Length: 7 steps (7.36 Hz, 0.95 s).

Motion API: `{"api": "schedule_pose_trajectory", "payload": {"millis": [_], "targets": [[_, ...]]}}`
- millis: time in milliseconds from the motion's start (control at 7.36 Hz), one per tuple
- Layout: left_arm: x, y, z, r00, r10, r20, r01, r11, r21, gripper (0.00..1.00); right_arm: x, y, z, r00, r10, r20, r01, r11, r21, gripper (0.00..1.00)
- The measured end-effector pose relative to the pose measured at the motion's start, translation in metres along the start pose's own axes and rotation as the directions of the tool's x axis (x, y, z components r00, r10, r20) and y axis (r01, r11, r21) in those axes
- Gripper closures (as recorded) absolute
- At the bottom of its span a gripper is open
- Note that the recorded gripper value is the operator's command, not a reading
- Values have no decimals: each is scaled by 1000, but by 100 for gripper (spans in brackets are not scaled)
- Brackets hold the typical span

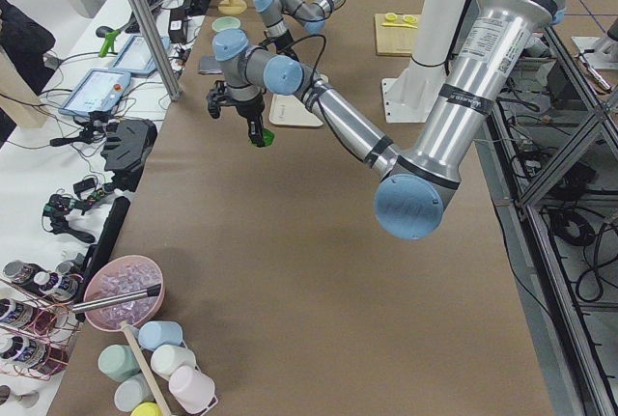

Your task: Place all lemons on tray

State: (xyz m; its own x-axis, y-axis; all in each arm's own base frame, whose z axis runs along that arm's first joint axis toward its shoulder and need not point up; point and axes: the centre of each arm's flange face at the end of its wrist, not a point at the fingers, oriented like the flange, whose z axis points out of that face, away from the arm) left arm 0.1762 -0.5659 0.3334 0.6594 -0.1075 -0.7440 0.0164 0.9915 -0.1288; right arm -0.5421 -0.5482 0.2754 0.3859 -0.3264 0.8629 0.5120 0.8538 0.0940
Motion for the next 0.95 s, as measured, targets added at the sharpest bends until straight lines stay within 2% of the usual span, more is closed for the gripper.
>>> {"api": "schedule_pose_trajectory", "payload": {"millis": [136,272,408,680,951], "targets": [[13,1,5,1000,15,1,-15,1000,-9,100,4,0,8,1000,10,0,-10,1000,-15,30],[31,2,15,999,32,3,-32,999,-26,100,5,0,12,1000,12,-1,-12,1000,-21,1],[49,4,24,999,43,4,-42,998,-41,100,5,0,12,1000,11,-3,-11,1000,-19,0],[82,6,20,999,40,-11,-40,998,-38,100,9,-4,-1,1000,7,-3,-7,1000,3,0],[104,9,19,999,27,-20,-28,999,-37,100,34,-9,-42,999,32,13,-33,998,46,1]]}}
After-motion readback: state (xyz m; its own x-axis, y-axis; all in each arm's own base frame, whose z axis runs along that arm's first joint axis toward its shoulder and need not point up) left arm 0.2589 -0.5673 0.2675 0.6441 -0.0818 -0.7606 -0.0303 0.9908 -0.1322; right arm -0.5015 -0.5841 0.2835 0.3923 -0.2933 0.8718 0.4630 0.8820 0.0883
